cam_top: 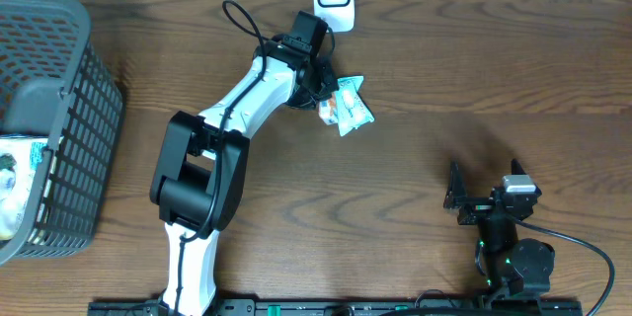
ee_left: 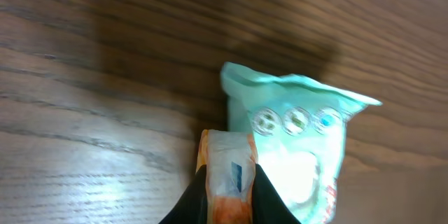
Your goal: Scan the item barcode
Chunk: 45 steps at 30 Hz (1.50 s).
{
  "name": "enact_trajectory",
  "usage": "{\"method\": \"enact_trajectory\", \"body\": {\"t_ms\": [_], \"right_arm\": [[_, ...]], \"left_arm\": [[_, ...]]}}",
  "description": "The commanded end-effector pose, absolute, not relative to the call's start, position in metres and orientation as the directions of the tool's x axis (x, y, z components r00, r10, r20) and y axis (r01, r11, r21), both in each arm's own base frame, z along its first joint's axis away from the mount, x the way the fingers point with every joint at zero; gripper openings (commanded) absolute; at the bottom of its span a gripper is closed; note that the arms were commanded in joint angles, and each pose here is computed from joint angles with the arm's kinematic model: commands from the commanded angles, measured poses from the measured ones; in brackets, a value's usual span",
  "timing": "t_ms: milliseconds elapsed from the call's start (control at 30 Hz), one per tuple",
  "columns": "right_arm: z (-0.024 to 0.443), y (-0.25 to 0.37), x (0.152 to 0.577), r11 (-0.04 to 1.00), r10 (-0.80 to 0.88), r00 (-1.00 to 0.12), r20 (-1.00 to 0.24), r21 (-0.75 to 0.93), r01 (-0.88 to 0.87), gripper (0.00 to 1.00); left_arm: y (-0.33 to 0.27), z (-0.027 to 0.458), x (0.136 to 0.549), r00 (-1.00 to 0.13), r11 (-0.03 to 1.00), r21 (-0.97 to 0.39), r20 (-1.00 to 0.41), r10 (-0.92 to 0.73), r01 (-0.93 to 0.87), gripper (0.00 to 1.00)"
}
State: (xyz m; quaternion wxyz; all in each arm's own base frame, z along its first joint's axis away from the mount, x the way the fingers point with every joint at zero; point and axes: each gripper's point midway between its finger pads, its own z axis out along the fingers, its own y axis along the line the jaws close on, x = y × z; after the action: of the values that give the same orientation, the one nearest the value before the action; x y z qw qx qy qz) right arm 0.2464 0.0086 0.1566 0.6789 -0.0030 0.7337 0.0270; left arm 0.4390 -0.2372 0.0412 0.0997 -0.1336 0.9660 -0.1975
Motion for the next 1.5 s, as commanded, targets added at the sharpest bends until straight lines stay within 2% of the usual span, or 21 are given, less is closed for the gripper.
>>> {"method": "enact_trajectory", "body": {"t_ms": [0,133,567,633,767,833,1267,1467], "right_arm": [[0.155,0.007,0.246,0.999,0.04,-0.082,-0.996,0.042,-0.034,0.99],[0.155,0.007,0.246,0.999,0.04,-0.082,-0.996,0.042,-0.034,0.99],[0.155,0.007,0.246,0.999,0.04,-0.082,-0.996,0.042,-0.034,0.99],[0.155,0.007,0.246,0.999,0.04,-0.082,-0.996,0.042,-0.034,0.99],[0.155,0.007,0.246,0.999,0.04,-0.082,-0.996,0.042,-0.034,0.99],[0.155,0.007,0.246,0.999,0.04,-0.082,-0.996,0.042,-0.034,0.99],[0.155,0.007,0.246,0.999,0.04,-0.082,-0.996,0.042,-0.034,0.99],[0.155,0.007,0.246,0.999,0.04,-0.082,-0.996,0.042,-0.034,0.99]], "left_arm": [[-0.225,0.025,0.439,-0.933,0.894,-0.359,-0.136,-0.333,-0.267,0.08],[-0.225,0.026,0.44,-0.933,0.894,-0.361,-0.139,-0.333,-0.266,0.12],[-0.248,0.019,0.44,-0.936,0.892,-0.403,-0.183,-0.3,-0.207,0.12],[-0.257,0.025,0.444,-0.939,0.875,-0.45,-0.188,-0.287,-0.178,0.12],[-0.293,0.049,0.452,-0.956,0.801,-0.598,-0.251,-0.151,0.03,0.12],[-0.301,0.056,0.453,-0.955,0.77,-0.635,-0.263,-0.134,0.067,0.12],[-0.255,0.043,0.457,-0.966,0.801,-0.598,-0.185,-0.183,-0.037,0.13],[-0.258,0.041,0.452,-0.969,0.803,-0.595,-0.175,-0.173,-0.035,0.13]]}}
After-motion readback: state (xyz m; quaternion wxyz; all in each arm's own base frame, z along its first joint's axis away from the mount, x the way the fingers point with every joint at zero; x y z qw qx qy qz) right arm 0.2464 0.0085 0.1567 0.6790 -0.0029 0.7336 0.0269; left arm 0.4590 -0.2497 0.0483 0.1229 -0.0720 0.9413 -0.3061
